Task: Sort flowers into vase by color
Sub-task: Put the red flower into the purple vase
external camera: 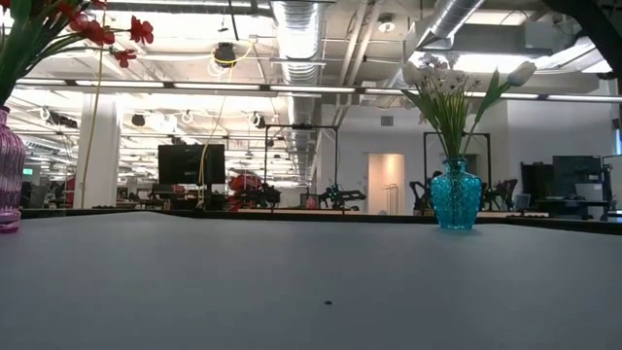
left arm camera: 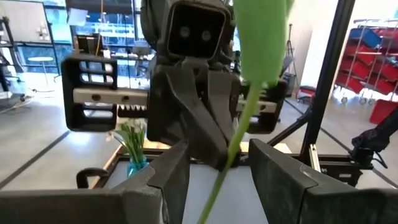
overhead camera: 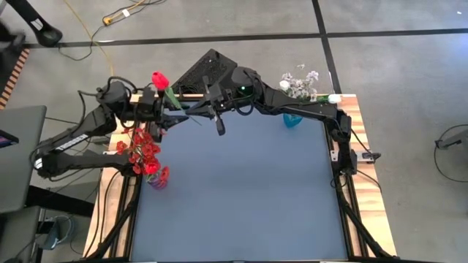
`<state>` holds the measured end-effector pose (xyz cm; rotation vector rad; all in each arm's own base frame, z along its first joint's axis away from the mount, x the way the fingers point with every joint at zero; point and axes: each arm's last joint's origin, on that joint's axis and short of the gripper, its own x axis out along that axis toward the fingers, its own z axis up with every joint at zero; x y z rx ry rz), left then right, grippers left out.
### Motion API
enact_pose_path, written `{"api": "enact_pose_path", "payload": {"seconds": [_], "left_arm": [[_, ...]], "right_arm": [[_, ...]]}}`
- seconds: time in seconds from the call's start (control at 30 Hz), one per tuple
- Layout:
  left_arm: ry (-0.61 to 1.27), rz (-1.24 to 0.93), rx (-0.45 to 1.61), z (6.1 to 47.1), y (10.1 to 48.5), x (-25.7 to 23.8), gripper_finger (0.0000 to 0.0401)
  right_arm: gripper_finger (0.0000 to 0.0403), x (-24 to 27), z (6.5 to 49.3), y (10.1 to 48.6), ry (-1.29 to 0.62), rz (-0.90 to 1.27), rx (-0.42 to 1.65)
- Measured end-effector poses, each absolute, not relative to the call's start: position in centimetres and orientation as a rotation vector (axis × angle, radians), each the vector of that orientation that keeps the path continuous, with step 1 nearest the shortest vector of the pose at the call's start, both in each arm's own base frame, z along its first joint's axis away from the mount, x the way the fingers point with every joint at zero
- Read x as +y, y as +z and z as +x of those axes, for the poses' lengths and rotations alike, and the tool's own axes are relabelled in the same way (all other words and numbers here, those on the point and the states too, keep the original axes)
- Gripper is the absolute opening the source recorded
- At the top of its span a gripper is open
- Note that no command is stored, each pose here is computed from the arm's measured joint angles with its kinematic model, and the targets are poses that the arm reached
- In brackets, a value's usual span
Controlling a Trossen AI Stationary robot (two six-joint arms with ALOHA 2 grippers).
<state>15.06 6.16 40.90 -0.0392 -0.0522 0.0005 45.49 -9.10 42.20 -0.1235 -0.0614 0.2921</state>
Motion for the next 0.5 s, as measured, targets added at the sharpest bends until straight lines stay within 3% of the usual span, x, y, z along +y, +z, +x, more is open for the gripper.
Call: {"api": "enact_pose_path", "payload": {"seconds": [0.5], "left_arm": [[0.006,-0.007,-0.135,14.0,41.9,5.7,0.0153]], "right_arm": [[0.0018,-9.2,45.5,42.1,0.283,-0.129,-0.059]]}}
